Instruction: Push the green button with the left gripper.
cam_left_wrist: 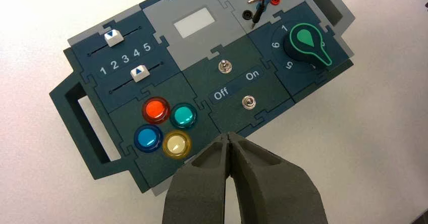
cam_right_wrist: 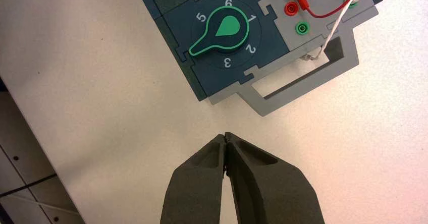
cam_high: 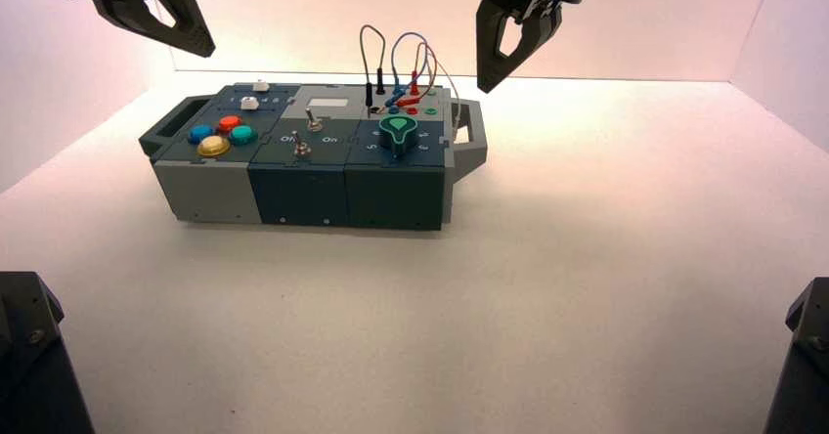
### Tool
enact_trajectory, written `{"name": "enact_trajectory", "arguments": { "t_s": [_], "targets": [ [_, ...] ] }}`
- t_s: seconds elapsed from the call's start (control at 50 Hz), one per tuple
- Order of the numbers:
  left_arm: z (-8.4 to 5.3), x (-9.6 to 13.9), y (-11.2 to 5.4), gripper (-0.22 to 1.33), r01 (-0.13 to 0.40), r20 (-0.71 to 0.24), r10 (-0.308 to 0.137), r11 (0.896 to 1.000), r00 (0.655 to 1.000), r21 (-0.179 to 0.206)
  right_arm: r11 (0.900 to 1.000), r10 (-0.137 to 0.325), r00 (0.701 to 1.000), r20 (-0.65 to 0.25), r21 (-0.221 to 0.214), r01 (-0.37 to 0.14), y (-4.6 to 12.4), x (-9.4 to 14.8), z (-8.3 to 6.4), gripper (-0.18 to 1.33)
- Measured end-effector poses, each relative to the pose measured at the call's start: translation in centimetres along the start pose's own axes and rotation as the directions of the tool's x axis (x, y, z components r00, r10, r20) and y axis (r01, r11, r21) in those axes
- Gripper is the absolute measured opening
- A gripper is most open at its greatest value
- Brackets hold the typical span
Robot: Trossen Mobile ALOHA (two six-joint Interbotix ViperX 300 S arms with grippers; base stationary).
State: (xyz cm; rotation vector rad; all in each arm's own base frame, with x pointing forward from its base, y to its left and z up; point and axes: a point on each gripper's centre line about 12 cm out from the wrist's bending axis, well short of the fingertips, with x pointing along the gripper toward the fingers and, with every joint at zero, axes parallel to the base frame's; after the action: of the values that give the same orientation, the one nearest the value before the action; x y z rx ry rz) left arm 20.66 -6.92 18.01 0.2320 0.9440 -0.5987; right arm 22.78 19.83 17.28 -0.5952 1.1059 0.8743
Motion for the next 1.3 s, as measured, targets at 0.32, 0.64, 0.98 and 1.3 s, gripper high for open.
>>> {"name": "enact_trajectory", "arguments": {
  "t_s": [0.32,0.64,0.98,1.3],
  "targets": [
    [-0.1,0.0,0.0,-0.16,0.000,-0.002,0.000,1.000,1.000,0.001,1.0000,0.003,1.000,-0.005,0.001,-0.003,0.0,0.0,-0.1,-0.14],
    [-0.1,0.0,0.0,-0.17,-0.001,-0.001,0.001,1.000,1.000,0.002,1.0000,0.004,1.000,-0.002,0.002,-0.004,0.1,-0.1,0.0,-0.14],
    [0.3,-0.5,0.1,-0.17,-0.010,0.023,0.013,0.990,1.000,-0.141,0.9975,0.013,0.998,0.061,0.069,-0.017,0.5,-1.9,0.4,-0.14],
    [-0.9,-0.5,0.9,-0.17,-0.074,-0.088,0.047,0.937,0.995,-0.340,0.9589,-0.055,0.993,0.107,0.283,0.022,0.1,-3.9,0.5,-0.14]
  ]
}}
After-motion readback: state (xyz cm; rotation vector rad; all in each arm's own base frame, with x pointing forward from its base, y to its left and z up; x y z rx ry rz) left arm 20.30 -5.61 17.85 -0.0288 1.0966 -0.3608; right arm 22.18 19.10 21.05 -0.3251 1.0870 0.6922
